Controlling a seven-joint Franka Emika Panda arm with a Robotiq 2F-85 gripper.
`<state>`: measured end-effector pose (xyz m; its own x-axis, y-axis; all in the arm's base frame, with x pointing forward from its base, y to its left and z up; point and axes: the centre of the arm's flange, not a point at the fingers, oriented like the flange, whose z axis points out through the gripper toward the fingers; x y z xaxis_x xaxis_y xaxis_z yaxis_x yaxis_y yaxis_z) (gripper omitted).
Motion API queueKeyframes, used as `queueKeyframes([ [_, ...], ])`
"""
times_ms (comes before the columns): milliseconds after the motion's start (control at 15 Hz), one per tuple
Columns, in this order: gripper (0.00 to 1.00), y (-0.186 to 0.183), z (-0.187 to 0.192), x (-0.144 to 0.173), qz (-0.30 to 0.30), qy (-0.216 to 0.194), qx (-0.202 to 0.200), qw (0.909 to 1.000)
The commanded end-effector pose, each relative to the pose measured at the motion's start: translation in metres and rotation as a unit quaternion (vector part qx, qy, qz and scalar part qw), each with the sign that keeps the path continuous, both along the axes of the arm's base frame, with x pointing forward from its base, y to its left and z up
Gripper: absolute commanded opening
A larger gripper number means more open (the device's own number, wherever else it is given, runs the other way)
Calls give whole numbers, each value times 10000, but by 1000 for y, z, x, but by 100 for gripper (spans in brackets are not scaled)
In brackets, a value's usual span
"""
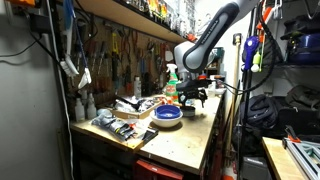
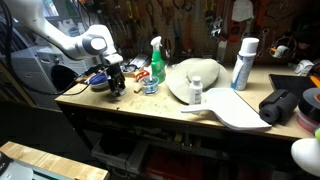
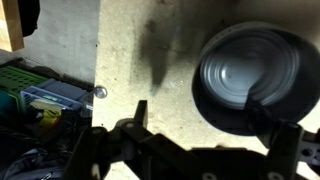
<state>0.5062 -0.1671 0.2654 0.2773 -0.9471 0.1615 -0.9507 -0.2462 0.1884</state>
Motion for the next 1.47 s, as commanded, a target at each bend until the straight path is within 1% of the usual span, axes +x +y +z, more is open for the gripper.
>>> queueKeyframes([
  [0, 100, -2, -12, 30, -268, -105, -200, 9994],
  [200, 100, 0, -16, 48, -362, -151, -247, 9989],
  [400, 100, 8, -14, 57, -307, -225, -192, 9991],
  [667, 100, 11, 1, 49, -323, -334, -61, 9989],
  [733, 100, 11, 5, 45, -297, -278, 39, 9992],
  [867, 100, 15, 18, 30, -186, -267, 246, 9992],
  [933, 100, 18, 26, 20, -102, -290, 280, 9991],
  [1067, 100, 23, 48, -7, 324, -363, 446, 9978],
  [1133, 100, 25, 57, -20, 745, -391, 528, 9951],
  [1200, 100, 29, 61, -35, 1053, -352, 429, 9929],
  [1400, 100, 45, 74, -68, 1863, -395, 526, 9803],
])
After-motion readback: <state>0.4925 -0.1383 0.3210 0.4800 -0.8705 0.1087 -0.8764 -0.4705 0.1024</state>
